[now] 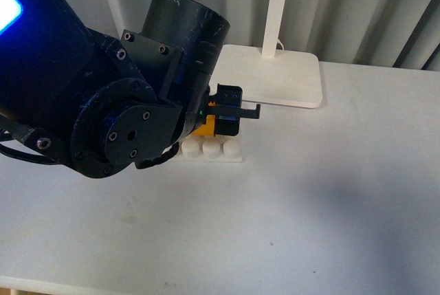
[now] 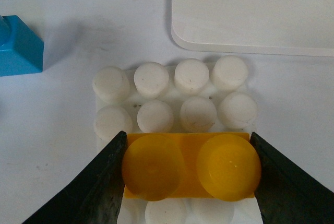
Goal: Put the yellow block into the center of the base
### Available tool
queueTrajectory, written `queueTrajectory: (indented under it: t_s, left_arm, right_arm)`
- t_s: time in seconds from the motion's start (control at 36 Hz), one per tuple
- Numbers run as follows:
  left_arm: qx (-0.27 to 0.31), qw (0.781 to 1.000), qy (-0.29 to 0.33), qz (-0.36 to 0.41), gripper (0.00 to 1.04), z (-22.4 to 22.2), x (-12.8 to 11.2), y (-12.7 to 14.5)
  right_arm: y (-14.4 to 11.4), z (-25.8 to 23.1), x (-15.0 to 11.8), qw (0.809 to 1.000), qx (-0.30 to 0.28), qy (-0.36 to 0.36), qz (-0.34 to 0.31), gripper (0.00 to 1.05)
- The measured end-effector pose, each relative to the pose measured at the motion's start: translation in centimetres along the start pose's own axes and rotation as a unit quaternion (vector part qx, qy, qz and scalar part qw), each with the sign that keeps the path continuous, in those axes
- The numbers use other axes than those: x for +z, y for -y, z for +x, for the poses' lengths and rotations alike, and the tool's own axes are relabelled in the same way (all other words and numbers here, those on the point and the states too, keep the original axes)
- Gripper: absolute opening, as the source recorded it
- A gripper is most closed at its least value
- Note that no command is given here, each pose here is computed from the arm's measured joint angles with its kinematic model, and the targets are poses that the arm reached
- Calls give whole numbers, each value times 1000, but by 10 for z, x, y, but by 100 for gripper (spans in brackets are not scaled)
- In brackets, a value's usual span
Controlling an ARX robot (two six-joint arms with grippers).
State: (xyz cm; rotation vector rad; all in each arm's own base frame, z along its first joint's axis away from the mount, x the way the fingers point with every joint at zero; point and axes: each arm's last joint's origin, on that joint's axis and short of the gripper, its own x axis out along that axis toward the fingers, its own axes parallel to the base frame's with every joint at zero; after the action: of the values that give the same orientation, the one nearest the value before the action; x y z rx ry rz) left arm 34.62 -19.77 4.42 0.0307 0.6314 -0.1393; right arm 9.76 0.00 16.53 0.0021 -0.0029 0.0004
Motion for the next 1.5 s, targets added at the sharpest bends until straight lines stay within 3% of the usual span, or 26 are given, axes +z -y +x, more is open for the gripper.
queueTrajectory:
  t_s: [1.5]
  left_arm:
    - [26,1000,-10,-13,61,15,-24,12]
  right_arm:
    - [0,0,0,1000,0,0,0,95]
